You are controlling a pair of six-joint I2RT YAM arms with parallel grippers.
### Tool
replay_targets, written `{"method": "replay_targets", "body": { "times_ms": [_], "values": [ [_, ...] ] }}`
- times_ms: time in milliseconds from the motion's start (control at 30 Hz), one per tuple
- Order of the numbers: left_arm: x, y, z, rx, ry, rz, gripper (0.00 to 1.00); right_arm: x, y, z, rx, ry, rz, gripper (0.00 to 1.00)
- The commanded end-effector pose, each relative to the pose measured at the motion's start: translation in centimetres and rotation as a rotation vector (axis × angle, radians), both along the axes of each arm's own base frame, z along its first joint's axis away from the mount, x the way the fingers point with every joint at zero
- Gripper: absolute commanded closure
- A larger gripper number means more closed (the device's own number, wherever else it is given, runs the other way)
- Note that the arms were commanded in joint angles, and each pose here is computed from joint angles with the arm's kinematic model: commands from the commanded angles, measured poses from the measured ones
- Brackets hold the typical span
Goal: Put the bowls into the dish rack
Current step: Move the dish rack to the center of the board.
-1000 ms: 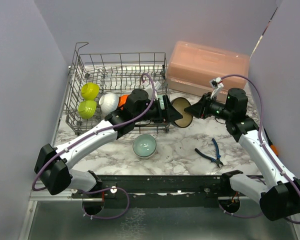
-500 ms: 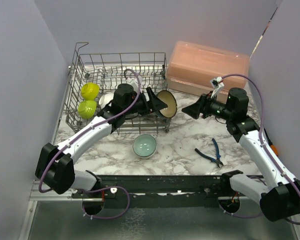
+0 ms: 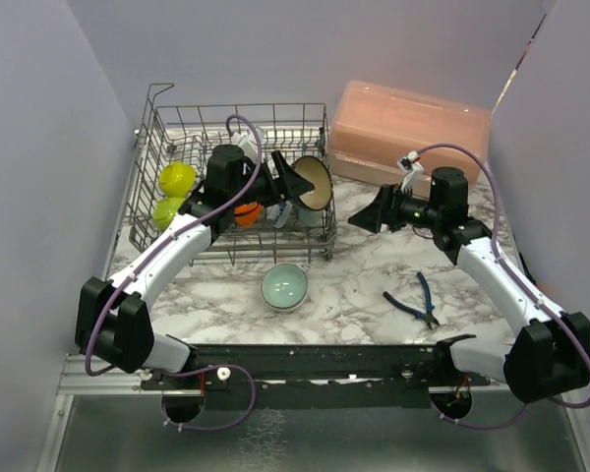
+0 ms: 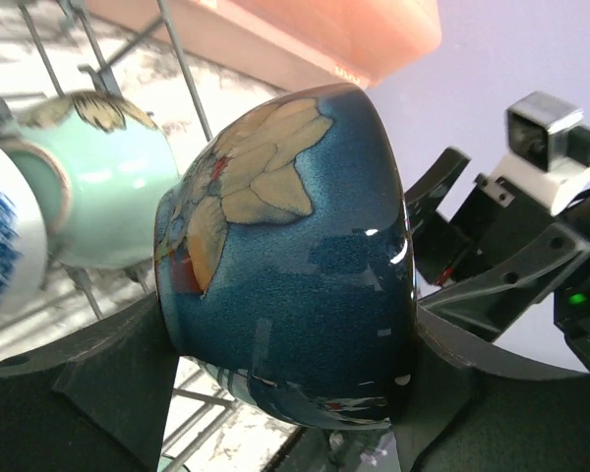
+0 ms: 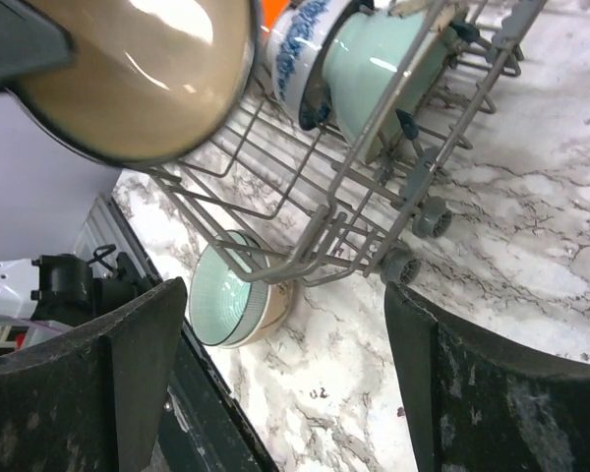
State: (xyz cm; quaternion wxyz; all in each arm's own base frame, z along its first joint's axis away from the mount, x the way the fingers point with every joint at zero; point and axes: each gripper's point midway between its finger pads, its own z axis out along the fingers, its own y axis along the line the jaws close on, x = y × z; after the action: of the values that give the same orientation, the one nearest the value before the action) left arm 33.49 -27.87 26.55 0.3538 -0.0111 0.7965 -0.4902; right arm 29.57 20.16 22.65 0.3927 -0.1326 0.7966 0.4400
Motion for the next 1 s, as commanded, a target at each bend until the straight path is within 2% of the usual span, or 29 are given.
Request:
{"method": "replay_targets", "body": {
  "times_ms": [0, 233, 400, 600, 767, 967],
  "values": [
    [2.3, 0.9, 5.2, 0.045, -0.207, 0.006, 1.0, 0.3, 0.8, -1.4, -0.004, 0.052, 0.043, 0.14],
    [5.5, 2.6, 6.3, 0.19, -0.309, 0.088, 1.0, 1.0, 2.9, -3.4, -0.035, 0.114, 0.077, 0.18],
    [7.3, 3.2, 6.9, 0.267, -0.372, 0.129, 1.0, 0.7, 5.0, -4.3, -0.05, 0.142, 0.119, 0.35],
    [8.8, 4.0, 5.7, 0.338, -0.363, 0.169, 1.0, 0.3, 6.1, -5.8, -0.07, 0.199, 0.118, 0.52],
    [10.1, 5.3, 4.1, 0.364, -0.31, 0.207, 1.0, -1.1, 7.4, -6.6, -0.087, 0.258, 0.155, 0.7],
    [12.5, 8.4, 2.5, 0.352, -0.234, 0.267, 1.0, -2.4, 7.4, -6.5, -0.101, 0.297, 0.177, 0.76]
  ]
}}
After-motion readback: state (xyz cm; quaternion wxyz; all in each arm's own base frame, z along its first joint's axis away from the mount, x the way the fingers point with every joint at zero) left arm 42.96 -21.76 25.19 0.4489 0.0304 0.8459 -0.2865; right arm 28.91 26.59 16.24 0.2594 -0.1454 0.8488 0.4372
